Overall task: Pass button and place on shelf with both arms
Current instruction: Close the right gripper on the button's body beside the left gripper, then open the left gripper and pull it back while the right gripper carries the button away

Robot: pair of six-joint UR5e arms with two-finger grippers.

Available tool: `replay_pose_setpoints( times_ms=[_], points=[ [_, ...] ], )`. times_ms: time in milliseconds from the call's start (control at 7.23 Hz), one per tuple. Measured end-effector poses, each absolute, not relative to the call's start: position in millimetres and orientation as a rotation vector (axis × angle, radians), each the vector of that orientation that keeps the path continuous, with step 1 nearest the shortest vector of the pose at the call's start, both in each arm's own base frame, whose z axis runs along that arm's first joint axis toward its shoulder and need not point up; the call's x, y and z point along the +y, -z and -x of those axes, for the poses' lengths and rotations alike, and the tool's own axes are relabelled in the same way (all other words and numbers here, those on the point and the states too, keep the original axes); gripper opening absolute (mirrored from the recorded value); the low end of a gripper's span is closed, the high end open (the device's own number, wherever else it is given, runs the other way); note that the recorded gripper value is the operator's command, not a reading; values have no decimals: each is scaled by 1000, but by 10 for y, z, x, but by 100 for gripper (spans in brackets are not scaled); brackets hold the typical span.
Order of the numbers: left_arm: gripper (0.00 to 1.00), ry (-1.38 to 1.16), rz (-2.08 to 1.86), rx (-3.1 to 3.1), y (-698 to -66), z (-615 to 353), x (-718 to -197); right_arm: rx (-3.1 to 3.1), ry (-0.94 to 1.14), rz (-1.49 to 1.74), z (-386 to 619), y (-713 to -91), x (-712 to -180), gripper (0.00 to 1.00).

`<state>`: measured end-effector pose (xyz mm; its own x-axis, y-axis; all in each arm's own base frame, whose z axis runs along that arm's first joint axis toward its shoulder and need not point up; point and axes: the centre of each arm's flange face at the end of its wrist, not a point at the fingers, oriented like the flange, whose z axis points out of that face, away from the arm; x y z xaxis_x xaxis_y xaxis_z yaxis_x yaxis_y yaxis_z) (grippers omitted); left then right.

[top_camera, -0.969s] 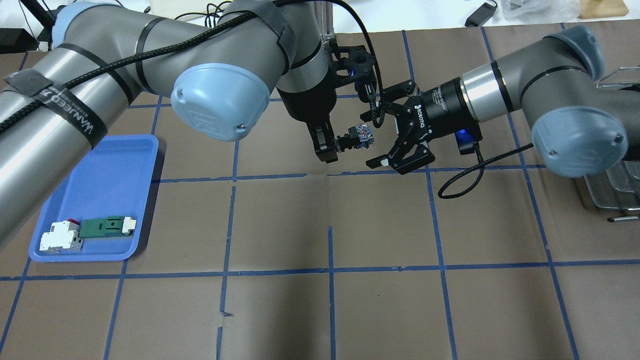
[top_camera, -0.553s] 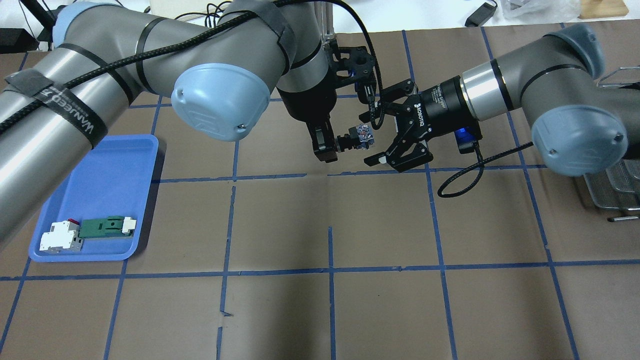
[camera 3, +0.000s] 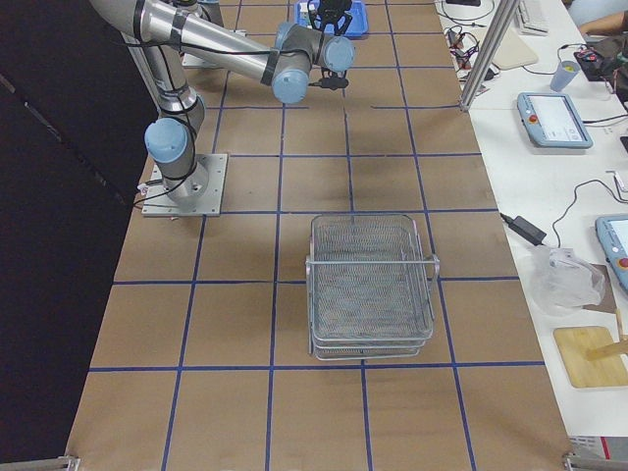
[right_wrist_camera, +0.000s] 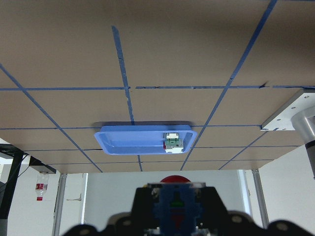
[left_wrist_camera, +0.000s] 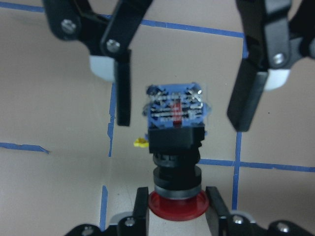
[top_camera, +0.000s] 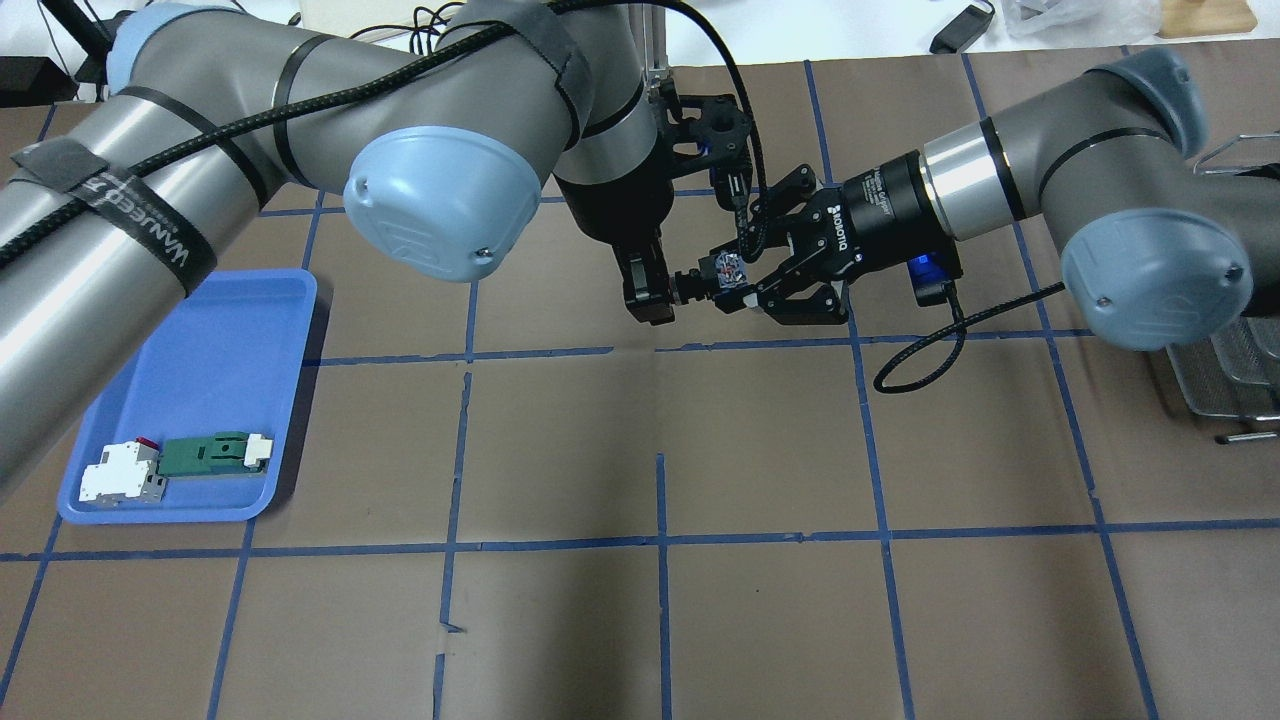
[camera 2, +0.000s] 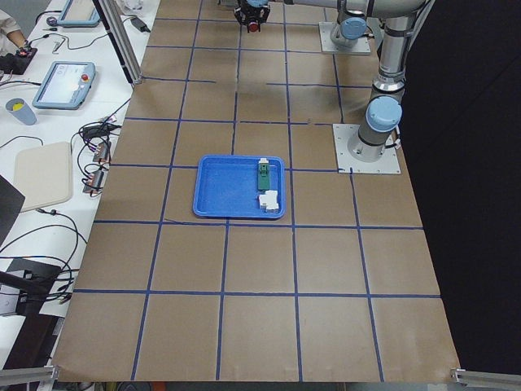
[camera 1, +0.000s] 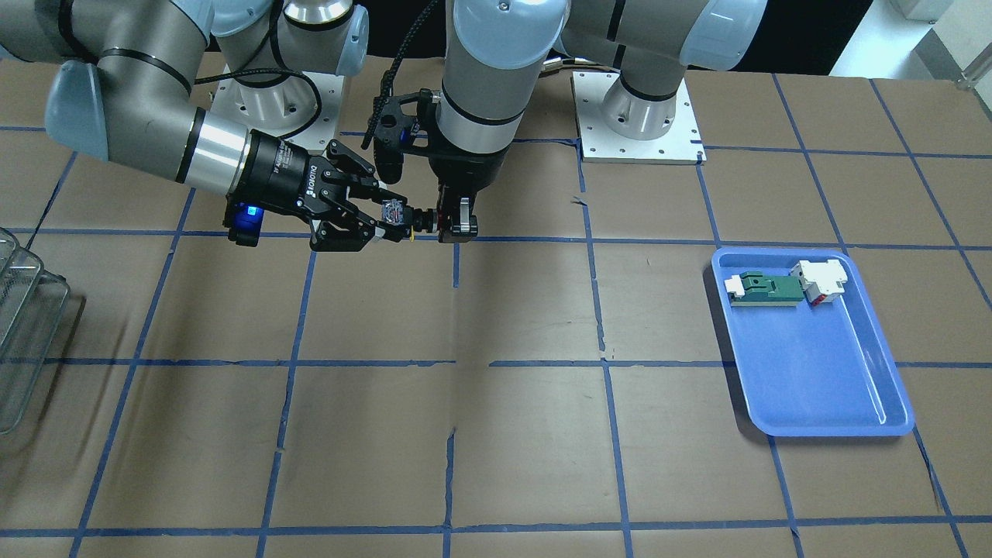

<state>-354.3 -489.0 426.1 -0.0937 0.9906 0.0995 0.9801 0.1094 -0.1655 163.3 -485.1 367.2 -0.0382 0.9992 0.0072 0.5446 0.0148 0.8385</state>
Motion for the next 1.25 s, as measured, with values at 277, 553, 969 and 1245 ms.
replay_pose_setpoints(
  times_ms=[277, 553, 969, 1245],
  points=[
    [0, -84, 1980, -2193, -4260, 3545, -4890, 1653, -906, -1598, -1633, -3674, -4857, 0],
    [100, -85, 1967, -2200, -4258, 3552, -4896, 1651, -903, -1599, -1620, -3686, -4863, 0],
    [100, -88, 1958, -2211, -4285, 3550, -4902, 1645, -895, -1597, -1600, -3727, -4862, 0],
    [100, -96, 1962, -2212, -4320, 3544, -4891, 1642, -864, -1610, -1492, -3785, -4944, 0]
  ],
)
